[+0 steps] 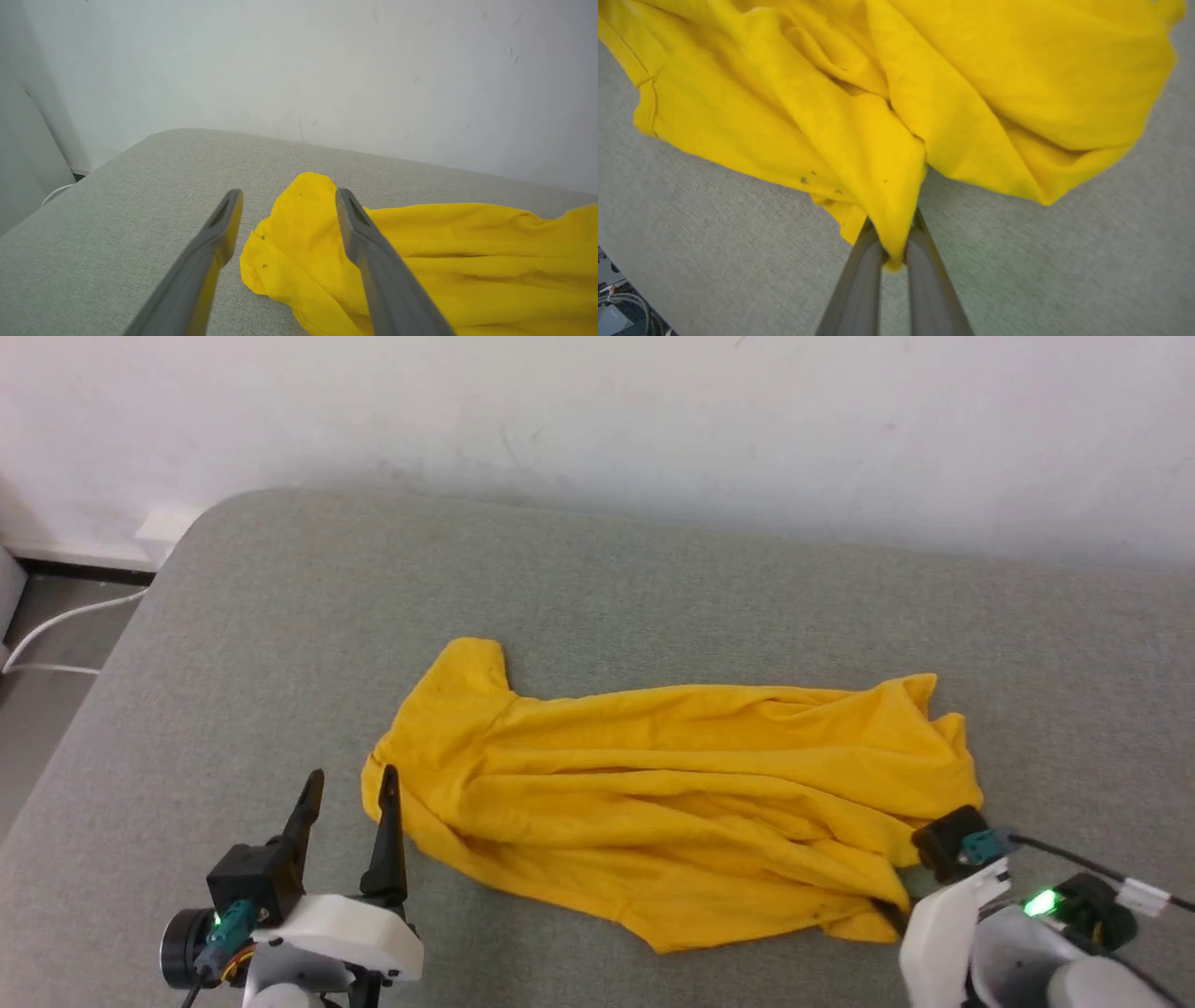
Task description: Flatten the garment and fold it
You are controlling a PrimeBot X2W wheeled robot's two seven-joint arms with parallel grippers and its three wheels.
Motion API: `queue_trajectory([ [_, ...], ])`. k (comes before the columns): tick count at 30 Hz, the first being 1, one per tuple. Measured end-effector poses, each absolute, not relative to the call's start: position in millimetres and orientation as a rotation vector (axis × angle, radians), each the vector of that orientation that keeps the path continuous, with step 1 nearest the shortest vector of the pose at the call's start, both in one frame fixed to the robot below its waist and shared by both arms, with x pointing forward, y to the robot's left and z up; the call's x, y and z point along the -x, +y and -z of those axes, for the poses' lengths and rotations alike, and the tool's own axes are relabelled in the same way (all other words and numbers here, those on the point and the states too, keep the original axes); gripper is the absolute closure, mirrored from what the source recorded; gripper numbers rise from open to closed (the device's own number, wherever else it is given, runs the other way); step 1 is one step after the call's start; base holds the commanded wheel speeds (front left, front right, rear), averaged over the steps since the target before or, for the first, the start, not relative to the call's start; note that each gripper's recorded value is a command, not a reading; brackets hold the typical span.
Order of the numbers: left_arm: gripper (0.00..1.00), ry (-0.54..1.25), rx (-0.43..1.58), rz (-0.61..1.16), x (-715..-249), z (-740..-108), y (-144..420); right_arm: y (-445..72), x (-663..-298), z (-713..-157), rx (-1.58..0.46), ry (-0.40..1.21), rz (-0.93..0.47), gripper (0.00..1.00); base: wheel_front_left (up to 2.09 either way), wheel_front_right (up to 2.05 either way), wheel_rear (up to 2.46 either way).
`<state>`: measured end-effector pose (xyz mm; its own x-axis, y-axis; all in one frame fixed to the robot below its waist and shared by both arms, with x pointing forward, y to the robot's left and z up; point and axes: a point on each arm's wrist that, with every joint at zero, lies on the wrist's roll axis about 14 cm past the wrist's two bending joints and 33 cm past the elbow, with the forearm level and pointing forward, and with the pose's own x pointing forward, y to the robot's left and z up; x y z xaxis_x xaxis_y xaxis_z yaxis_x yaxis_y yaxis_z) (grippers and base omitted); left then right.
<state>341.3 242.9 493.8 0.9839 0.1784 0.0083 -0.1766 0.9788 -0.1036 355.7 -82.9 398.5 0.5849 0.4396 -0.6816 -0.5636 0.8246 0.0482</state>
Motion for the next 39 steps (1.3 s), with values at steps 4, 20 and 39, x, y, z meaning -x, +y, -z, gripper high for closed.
queue_trajectory([
  [4,0.00,-0.004,0.103,-0.150,-345,-489,236,-127,-363,-422,0.238,0.720,-0.501,1.00,0.00,0.00,0.00],
  [20,0.00,0.112,0.136,0.018,-366,-457,180,-270,-350,-441,0.279,0.810,-0.104,0.00,0.00,0.00,0.00],
  [39,0.00,0.502,-0.164,0.463,-424,-435,120,-216,-377,-533,0.053,0.215,-0.098,0.00,0.00,0.00,0.00],
])
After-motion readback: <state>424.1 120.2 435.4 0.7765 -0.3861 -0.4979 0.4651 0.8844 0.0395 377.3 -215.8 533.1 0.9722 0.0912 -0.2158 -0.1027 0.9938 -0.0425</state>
